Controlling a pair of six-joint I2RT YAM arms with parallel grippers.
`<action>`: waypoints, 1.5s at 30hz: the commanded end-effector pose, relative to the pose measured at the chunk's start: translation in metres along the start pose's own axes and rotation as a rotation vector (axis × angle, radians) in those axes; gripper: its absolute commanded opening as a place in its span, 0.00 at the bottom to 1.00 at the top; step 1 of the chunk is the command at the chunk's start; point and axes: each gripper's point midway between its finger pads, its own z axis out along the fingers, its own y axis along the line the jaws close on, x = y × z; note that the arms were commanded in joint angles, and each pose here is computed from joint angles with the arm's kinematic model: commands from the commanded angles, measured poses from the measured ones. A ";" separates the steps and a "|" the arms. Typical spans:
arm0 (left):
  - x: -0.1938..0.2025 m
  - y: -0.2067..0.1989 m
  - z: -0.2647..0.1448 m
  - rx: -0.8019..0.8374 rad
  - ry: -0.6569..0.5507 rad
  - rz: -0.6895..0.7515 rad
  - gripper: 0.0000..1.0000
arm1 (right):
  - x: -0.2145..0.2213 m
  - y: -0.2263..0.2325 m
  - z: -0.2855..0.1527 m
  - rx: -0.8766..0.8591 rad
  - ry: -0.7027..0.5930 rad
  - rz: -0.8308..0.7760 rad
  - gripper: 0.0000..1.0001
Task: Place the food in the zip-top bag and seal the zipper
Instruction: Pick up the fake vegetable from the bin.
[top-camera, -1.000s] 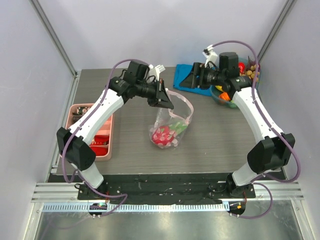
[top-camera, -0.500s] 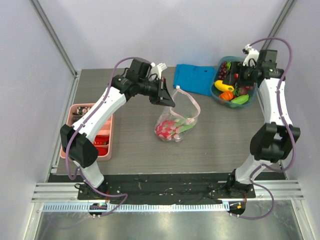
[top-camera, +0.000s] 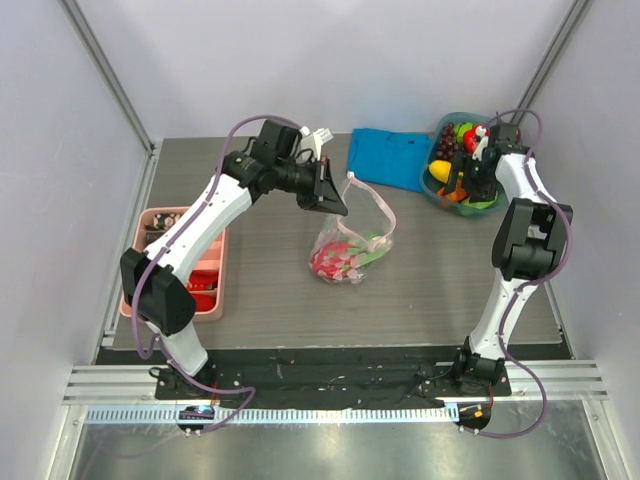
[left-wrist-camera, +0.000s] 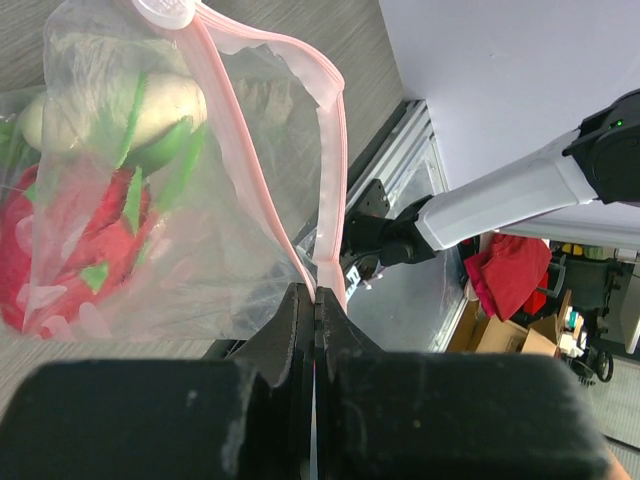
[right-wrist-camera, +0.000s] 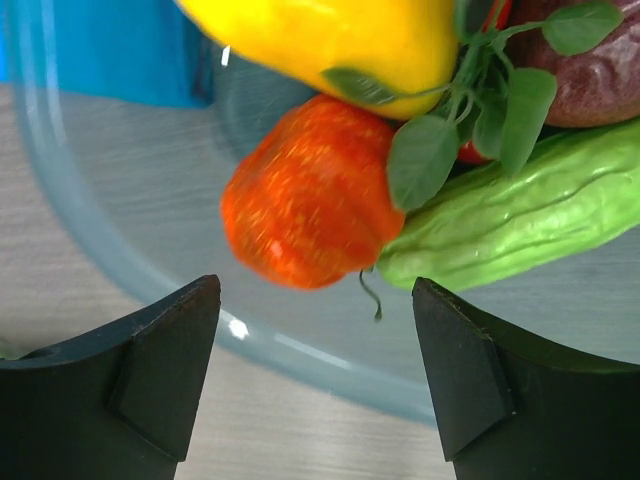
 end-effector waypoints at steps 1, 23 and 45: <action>-0.011 -0.014 -0.015 0.043 -0.060 0.066 0.00 | -0.028 0.000 0.009 0.035 -0.088 0.056 0.84; -0.010 -0.006 -0.013 0.038 -0.037 0.053 0.00 | -0.041 0.017 -0.002 -0.064 -0.133 0.111 0.52; -0.012 -0.010 -0.008 0.092 -0.017 0.017 0.00 | 0.037 0.260 -0.274 -0.804 -0.439 -0.588 0.46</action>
